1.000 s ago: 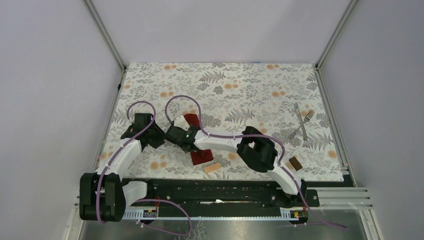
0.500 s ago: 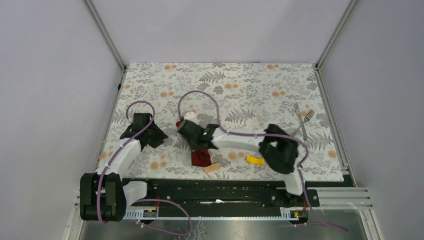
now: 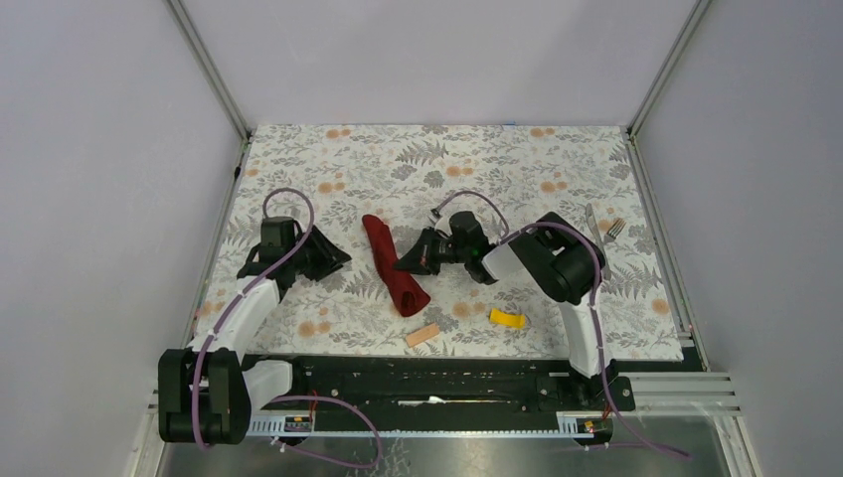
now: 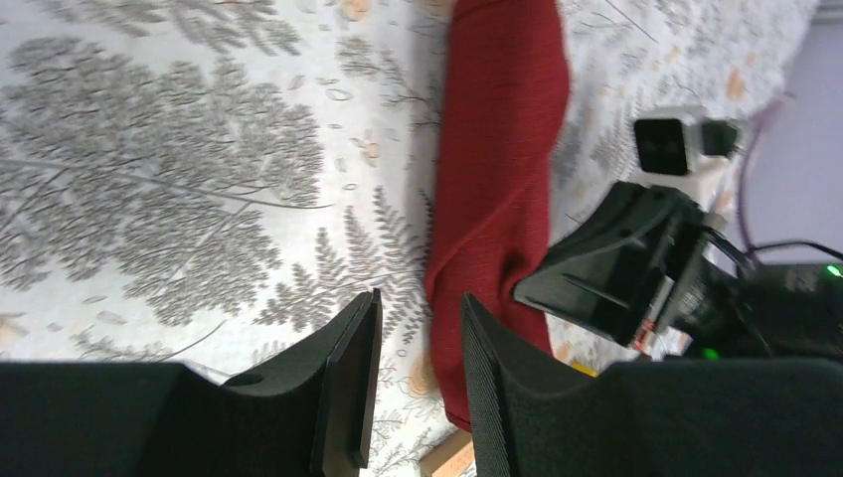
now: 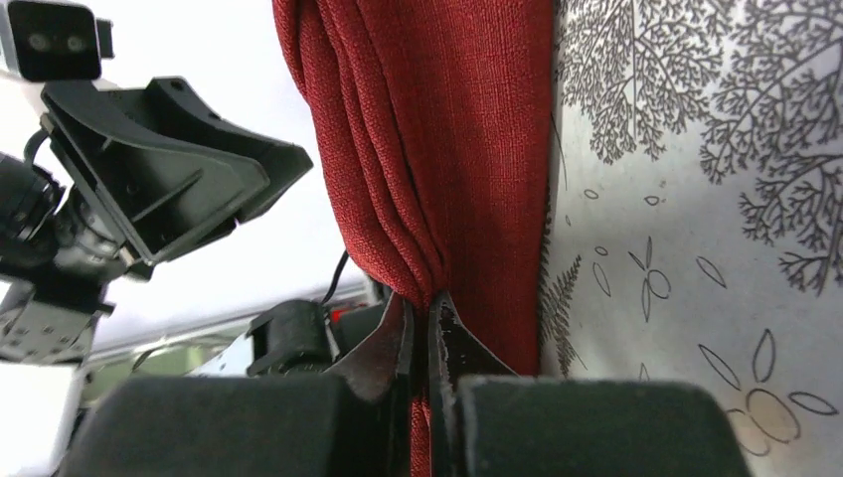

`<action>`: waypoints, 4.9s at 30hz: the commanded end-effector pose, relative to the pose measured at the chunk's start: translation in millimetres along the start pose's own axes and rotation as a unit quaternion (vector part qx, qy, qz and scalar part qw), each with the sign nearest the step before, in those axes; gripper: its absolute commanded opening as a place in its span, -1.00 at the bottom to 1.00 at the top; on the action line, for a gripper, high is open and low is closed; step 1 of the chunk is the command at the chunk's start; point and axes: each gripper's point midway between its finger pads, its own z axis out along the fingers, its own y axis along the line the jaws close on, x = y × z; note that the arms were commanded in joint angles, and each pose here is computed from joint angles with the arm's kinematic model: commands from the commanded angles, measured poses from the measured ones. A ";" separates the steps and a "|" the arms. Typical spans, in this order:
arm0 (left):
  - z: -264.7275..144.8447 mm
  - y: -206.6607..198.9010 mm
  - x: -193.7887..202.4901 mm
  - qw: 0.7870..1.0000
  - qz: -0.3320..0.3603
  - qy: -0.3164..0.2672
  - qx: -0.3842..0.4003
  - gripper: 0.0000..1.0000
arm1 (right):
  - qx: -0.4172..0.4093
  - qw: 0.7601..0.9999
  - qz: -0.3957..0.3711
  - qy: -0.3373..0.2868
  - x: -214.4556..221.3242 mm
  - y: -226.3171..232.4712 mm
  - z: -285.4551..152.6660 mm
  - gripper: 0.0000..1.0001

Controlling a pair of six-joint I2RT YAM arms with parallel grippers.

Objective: Fold the napkin into a case and place the utensils inside
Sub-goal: Turn over the smaller rectangle-folded napkin at the center of the board, then smooth out the smaller rectangle-folded napkin at the center of the board, then rotate the smaller rectangle-folded napkin at the center of the board, then move the smaller rectangle-folded napkin to the corner of the board.

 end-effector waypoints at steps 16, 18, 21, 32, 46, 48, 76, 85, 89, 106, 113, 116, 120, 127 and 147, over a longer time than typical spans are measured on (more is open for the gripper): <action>49.2 -154.9 13.4 0.956 0.068 0.109 0.264 -0.15 | 0.136 0.982 -0.122 -0.039 -58.3 -61.9 -119.3 0.30; 59.1 -168.8 13.2 0.953 0.072 0.115 0.270 -0.15 | 0.204 0.965 -0.155 -0.056 -62.5 -56.9 -144.2 0.42; 74.9 -189.6 14.3 0.947 0.080 0.128 0.282 -0.15 | 0.273 0.940 -0.193 -0.069 -64.0 -48.2 -170.4 0.41; 170.3 -171.8 21.3 0.963 0.057 0.150 0.215 -0.27 | 0.177 0.966 -0.188 0.009 5.6 -40.2 -125.2 -0.44; 152.1 -187.3 -1.5 0.970 0.111 0.129 0.173 -0.16 | 0.197 0.955 -0.222 -0.016 3.1 -5.8 -146.4 -0.44; 152.6 -194.6 -9.8 0.970 0.112 0.116 0.180 -0.13 | 0.166 0.963 -0.214 -0.011 3.2 2.9 -133.0 -0.40; 59.6 -138.4 46.7 0.964 0.156 0.152 0.151 0.48 | 0.199 0.968 -0.150 0.007 9.2 -39.8 -164.7 0.36; 47.1 -108.9 130.8 0.950 0.094 0.222 0.200 0.28 | 0.186 0.975 -0.119 0.016 11.1 -61.6 -150.9 0.25; 49.6 -97.4 150.5 0.947 0.079 0.237 0.201 0.22 | 0.171 0.980 -0.098 0.020 17.5 -70.0 -144.4 -0.06; -29.1 -37.7 7.1 0.989 0.105 -0.103 -0.032 0.69 | 0.016 0.991 -0.036 -0.131 40.7 23.7 42.7 -0.20; -33.2 -18.0 22.6 0.997 0.017 -0.029 -0.063 0.69 | 0.026 0.991 -0.068 -0.109 29.7 35.2 41.9 0.17; -22.1 -20.7 34.3 0.999 -0.018 -0.013 -0.031 0.60 | 0.061 0.990 -0.098 -0.079 26.5 19.1 3.6 0.24; 0.6 -26.6 49.3 0.998 -0.057 0.029 -0.003 0.59 | 0.127 0.980 -0.138 -0.070 21.3 -8.7 -59.3 0.25; 29.8 -13.5 64.3 0.994 -0.082 0.063 -0.017 0.63 | 0.215 0.955 -0.186 -0.085 5.4 -33.8 -127.1 0.57; 94.2 32.2 -27.3 0.990 -0.101 0.001 -0.103 0.37 | 0.136 0.981 -0.073 -0.118 -121.7 -45.8 6.0 0.07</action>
